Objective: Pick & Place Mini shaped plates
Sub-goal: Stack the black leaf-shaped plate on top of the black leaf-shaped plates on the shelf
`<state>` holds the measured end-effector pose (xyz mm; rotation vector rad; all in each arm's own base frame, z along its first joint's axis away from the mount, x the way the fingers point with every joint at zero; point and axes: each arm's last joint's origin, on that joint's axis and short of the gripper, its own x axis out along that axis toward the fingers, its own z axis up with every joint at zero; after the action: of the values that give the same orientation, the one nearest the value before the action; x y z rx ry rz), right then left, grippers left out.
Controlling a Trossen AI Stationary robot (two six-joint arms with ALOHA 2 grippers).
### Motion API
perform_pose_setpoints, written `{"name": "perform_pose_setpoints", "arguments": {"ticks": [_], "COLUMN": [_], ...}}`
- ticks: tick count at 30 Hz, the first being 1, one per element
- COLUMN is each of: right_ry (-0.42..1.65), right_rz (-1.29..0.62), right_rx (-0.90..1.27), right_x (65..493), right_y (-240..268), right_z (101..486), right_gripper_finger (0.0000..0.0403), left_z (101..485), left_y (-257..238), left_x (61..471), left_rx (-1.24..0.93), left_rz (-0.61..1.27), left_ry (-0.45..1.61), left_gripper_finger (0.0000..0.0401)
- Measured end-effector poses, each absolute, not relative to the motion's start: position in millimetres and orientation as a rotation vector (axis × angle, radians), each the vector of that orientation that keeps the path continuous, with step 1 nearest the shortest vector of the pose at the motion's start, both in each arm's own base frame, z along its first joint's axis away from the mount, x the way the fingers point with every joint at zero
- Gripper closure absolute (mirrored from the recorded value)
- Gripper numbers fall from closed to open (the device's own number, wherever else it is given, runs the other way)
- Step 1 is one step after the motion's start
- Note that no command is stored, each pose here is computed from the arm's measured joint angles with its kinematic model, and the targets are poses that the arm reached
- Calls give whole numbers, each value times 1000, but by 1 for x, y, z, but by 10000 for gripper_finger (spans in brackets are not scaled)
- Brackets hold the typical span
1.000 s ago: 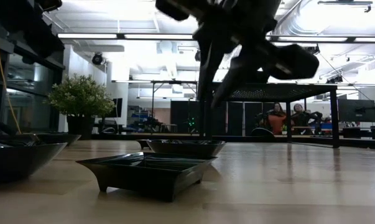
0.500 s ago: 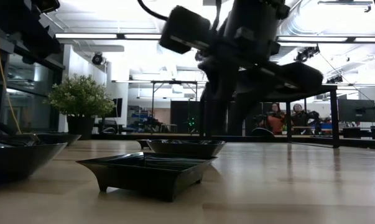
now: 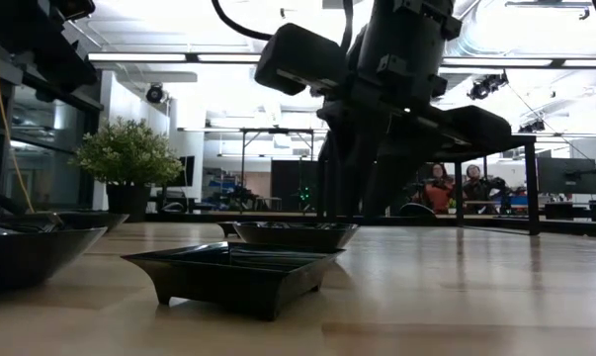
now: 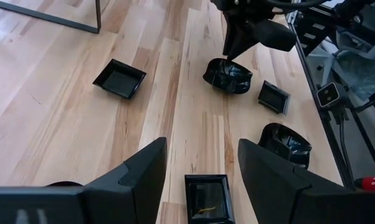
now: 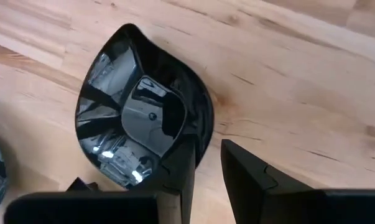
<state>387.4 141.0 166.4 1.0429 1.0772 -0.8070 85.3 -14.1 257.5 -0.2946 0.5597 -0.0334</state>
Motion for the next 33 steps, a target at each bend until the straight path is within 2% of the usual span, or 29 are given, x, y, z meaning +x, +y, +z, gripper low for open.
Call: {"name": "perform_pose_setpoints", "arguments": {"ticks": [10, 26, 33], "right_ry": [1089, 1071, 1082], "right_rz": [-817, -818, -812], "right_rx": [1030, 1034, 1031], "right_x": [391, 394, 397], "right_y": [142, 138, 133], "right_z": [153, 153, 149], "right_gripper_finger": [329, 329, 346], "left_z": [257, 257, 257], "left_y": [-14, -14, -14], "left_x": [85, 85, 85], "left_rx": [-293, -292, -292], "left_rz": [-34, -39, -39], "left_ry": [560, 561, 561], "left_gripper_finger": [206, 206, 206]}}
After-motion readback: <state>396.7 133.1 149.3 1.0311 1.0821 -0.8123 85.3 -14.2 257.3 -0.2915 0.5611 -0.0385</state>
